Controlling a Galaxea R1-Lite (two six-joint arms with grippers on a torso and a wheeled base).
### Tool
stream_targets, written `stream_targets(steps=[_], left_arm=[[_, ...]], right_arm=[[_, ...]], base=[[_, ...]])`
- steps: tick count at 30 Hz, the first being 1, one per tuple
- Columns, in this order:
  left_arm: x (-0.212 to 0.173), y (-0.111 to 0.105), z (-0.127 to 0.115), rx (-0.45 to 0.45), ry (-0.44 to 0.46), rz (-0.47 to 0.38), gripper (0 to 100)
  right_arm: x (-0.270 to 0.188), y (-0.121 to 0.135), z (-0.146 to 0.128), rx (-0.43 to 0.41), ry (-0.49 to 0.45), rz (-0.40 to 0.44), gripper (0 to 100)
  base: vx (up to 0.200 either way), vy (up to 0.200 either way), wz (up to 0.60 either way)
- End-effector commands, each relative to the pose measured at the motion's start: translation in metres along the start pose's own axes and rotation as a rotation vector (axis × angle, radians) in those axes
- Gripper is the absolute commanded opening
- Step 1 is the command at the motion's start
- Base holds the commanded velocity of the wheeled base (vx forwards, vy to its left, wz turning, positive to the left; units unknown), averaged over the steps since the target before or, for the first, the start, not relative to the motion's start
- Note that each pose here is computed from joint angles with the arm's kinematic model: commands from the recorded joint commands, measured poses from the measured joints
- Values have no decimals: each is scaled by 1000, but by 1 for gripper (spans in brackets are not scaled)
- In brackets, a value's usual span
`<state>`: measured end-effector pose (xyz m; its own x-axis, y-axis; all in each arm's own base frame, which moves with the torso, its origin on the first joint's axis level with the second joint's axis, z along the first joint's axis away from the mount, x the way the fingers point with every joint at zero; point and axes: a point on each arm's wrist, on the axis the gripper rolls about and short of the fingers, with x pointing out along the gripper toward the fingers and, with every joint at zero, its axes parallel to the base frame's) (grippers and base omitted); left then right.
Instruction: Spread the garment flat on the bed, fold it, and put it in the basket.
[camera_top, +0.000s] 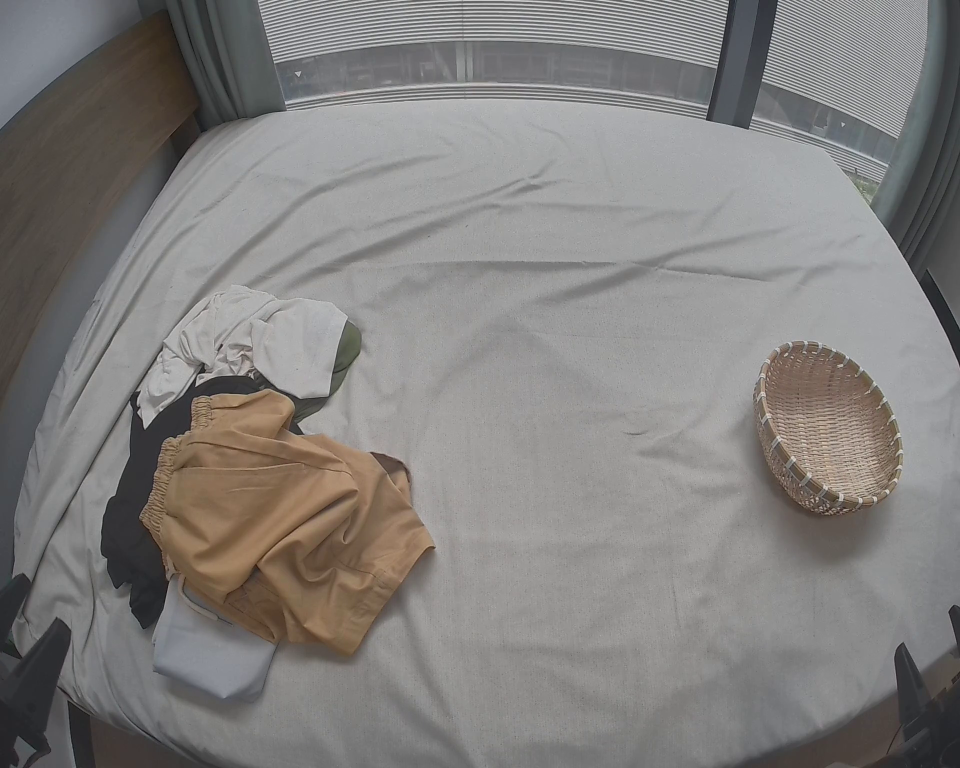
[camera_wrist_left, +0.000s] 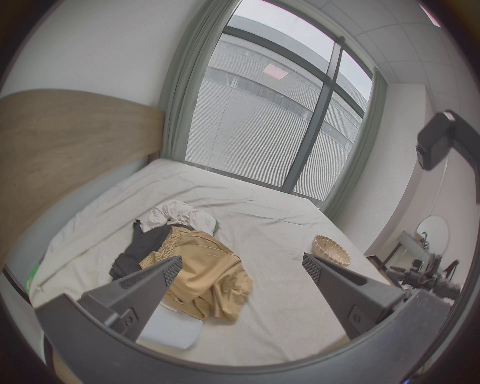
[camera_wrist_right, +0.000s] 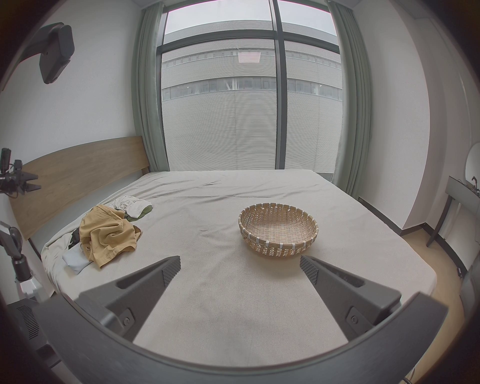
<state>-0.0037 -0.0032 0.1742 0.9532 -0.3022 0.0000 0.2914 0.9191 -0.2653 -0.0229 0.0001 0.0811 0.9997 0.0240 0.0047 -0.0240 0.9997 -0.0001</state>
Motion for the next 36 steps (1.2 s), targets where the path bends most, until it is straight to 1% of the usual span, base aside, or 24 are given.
stream_targets(steps=[1, 2, 5, 6, 7, 8, 10, 14, 15, 16, 19, 23, 24, 25, 28, 34, 36], left_arm=[[35, 1, 14, -110, 117, -7, 100], [40, 2, 15, -124, 122, -9, 100], [54, 4, 13, -158, 179, -5, 100], [55, 4, 13, -159, 181, -6, 100], [62, 6, 11, -179, 215, -2, 100], [62, 6, 10, -181, 218, -1, 100], [69, 8, 6, -192, 262, -3, 100], [79, 9, 2, -205, 307, -3, 100], [79, 9, 2, -205, 307, -3, 100], [86, 10, -1, -215, 332, -3, 100], [98, 12, -3, -223, 360, 6, 100], [120, 17, -10, -235, 430, 31, 100], [120, 17, -10, -235, 430, 31, 100], [131, 19, -14, -241, 456, 39, 100], [145, 22, -21, -251, 494, 50, 100], [156, 20, -38, -283, 600, 47, 100], [158, 19, -42, -289, 620, 42, 100]], right_arm=[[1, 0, -5, 0, 12, 1, 100], [1, 0, -5, 0, 12, 1, 100], [1, 0, -5, 0, 12, 1, 100], [1, 0, -5, 0, 12, 1, 100], [1, 0, -5, 0, 11, 1, 100], [1, 0, -5, 0, 11, 1, 100], [1, 0, -5, 0, 12, 1, 100], [1, 0, -5, 0, 12, 1, 100], [1, 0, -5, 0, 12, 1, 100], [1, 0, -5, 0, 11, 1, 100], [1, 0, -5, 0, 12, 1, 100], [1, 0, -5, 0, 12, 1, 100], [1, 0, -5, 0, 12, 1, 100], [1, 0, -5, 0, 12, 1, 100], [1, 0, -5, 0, 11, 1, 100], [1, 0, -5, 0, 12, 1, 100], [1, 0, -5, 0, 11, 1, 100]], base=[[0, 0, 0], [0, 0, 0], [0, 0, 0], [0, 0, 0], [0, 0, 0], [0, 0, 0], [0, 0, 0], [0, 0, 0], [0, 0, 0], [0, 0, 0], [0, 0, 0], [0, 0, 0], [0, 0, 0], [0, 0, 0], [0, 0, 0], [0, 0, 0], [0, 0, 0]])
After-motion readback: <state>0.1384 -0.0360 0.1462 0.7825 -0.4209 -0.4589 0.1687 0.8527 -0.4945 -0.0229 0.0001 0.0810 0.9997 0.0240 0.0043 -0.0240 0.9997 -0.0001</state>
